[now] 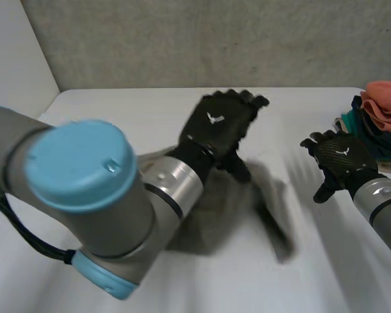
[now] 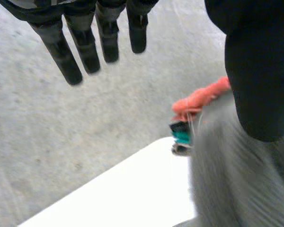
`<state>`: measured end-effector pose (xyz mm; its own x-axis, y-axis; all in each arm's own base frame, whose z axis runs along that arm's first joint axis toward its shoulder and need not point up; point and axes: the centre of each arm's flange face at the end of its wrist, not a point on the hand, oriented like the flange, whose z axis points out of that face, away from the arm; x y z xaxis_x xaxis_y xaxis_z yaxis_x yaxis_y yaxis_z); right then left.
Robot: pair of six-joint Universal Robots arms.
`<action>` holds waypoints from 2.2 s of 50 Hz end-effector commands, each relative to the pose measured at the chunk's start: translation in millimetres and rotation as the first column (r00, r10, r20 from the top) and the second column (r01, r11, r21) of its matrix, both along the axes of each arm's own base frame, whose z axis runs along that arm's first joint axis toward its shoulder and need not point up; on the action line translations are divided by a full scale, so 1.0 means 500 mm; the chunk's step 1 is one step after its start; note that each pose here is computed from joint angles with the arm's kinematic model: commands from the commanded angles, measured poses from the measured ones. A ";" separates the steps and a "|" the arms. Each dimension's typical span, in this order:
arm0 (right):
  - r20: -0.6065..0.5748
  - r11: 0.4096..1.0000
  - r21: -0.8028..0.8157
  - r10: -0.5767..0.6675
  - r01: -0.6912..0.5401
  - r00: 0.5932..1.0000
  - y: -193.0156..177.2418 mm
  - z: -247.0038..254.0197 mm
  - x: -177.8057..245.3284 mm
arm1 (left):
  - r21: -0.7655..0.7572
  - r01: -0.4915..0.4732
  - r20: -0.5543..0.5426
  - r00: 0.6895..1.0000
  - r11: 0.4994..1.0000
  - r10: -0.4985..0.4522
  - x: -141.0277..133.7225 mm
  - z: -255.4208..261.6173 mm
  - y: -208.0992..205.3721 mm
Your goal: Fold the laundry.
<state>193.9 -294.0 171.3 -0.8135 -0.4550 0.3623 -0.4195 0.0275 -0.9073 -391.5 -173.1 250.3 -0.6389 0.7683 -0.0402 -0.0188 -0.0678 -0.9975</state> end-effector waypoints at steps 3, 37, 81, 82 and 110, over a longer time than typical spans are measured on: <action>0.008 1.000 -0.008 0.003 -0.003 1.000 -0.002 0.007 0.000 | -0.073 -0.062 0.107 0.992 0.995 0.070 0.026 -0.019 -0.045; -0.237 0.891 0.424 0.283 -0.163 0.929 0.177 0.042 -0.016 | -0.127 0.133 0.414 0.908 0.983 -0.069 -0.053 -0.238 -0.214; -0.188 0.897 0.405 0.271 -0.177 0.944 0.172 -0.021 0.000 | -0.201 0.125 0.476 0.879 0.971 -0.015 -0.088 -0.299 -0.270; -0.188 0.897 0.407 0.270 -0.175 0.944 0.171 -0.021 -0.001 | -0.207 0.128 0.480 0.877 0.970 -0.013 -0.088 -0.300 -0.270; -0.125 0.902 -0.426 0.015 -0.067 0.992 -0.051 0.222 0.047 | -0.699 -0.375 -0.060 0.879 0.609 0.473 -0.029 0.110 -0.381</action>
<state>202.1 -281.0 212.6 -0.6489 -0.5089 0.5656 -0.6046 -0.1063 -0.7894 -428.3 -357.3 223.2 -0.7354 0.2920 -0.6115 0.3645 -0.5903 -0.7202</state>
